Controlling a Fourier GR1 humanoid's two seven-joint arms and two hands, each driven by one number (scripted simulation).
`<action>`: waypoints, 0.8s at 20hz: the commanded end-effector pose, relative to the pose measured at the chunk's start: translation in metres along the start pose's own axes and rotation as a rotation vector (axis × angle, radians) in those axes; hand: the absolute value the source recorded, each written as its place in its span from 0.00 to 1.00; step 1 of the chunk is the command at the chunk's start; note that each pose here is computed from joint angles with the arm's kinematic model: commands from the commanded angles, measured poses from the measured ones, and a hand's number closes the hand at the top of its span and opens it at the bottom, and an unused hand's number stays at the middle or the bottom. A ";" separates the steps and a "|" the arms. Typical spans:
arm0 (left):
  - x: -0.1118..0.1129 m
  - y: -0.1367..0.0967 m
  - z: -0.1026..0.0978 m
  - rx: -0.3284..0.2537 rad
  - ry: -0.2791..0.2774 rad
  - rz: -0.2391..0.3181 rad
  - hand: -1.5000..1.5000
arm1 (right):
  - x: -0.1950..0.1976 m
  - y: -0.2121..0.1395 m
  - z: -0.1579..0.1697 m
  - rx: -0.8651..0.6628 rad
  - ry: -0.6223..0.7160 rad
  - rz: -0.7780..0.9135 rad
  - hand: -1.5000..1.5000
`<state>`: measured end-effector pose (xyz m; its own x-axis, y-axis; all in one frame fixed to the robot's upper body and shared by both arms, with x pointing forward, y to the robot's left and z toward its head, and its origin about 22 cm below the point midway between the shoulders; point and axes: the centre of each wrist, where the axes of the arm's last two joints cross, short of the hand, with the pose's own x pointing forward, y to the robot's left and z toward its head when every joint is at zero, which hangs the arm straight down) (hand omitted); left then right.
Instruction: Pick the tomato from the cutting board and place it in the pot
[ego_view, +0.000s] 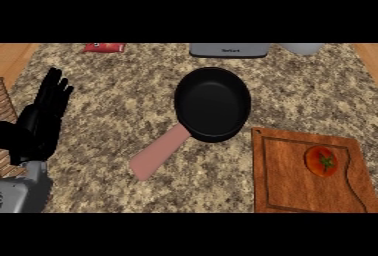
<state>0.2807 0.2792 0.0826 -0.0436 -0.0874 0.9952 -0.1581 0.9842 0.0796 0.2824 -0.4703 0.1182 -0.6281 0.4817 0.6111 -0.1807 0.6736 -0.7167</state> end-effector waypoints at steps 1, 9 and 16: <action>-0.007 -0.009 0.002 -0.005 0.004 -0.010 0.50 | 0.014 -0.012 -0.007 0.288 -0.002 0.048 0.00; -0.008 -0.003 0.006 0.020 0.007 0.002 0.50 | 0.049 0.042 -0.031 0.530 0.071 0.262 0.00; 0.004 0.002 0.007 0.019 0.015 0.006 0.50 | 0.058 0.065 -0.029 0.572 0.138 0.249 0.00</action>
<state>0.2752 0.2780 0.0787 -0.0379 -0.0898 0.9952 -0.1734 0.9814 0.0820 0.2652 -0.3970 0.1199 -0.6225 0.6633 0.4154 -0.4174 0.1677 -0.8931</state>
